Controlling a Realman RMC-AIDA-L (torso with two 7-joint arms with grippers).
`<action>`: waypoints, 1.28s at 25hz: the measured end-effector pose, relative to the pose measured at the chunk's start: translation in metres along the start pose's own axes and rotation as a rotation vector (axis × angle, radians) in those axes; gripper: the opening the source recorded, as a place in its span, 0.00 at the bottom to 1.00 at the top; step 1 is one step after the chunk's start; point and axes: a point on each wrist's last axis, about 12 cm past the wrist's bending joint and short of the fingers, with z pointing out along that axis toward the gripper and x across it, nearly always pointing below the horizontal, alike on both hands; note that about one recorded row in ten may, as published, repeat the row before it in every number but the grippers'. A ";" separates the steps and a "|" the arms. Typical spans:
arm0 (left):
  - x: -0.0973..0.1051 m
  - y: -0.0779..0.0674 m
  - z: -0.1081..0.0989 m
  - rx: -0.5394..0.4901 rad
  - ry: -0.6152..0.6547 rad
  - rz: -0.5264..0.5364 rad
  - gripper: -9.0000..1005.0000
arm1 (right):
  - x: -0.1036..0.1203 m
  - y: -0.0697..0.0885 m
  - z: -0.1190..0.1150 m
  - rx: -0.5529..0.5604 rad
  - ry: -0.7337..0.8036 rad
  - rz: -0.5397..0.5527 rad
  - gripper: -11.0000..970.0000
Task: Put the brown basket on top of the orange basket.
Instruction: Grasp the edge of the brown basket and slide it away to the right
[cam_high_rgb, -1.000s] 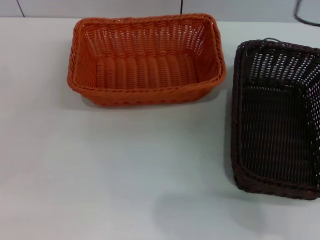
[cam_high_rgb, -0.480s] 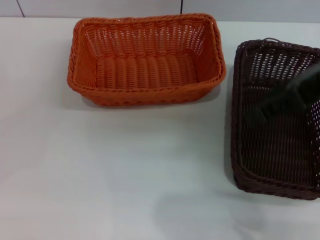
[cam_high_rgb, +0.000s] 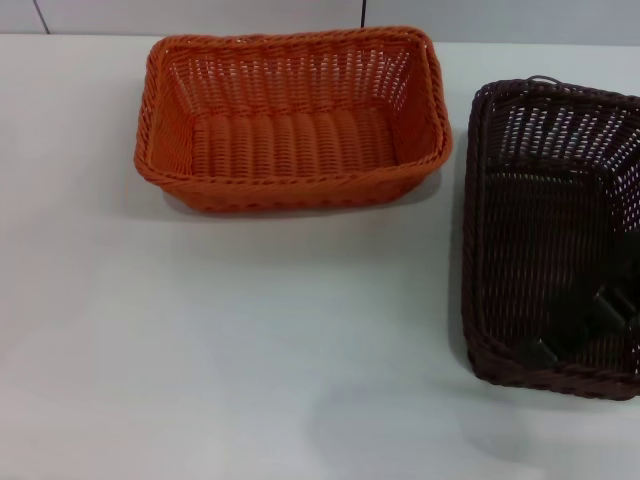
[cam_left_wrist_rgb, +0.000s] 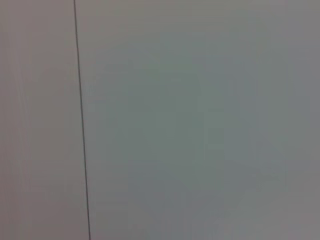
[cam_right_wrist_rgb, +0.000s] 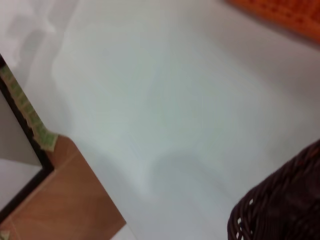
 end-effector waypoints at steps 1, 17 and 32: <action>0.000 0.000 0.001 0.001 0.002 0.000 0.70 | 0.000 0.000 0.002 0.003 0.014 0.002 0.83; -0.003 -0.003 0.005 0.011 -0.010 0.003 0.70 | -0.006 -0.010 0.046 0.092 0.235 0.023 0.83; -0.004 -0.005 0.004 0.014 -0.015 -0.001 0.69 | -0.013 -0.019 0.070 0.178 0.264 0.004 0.82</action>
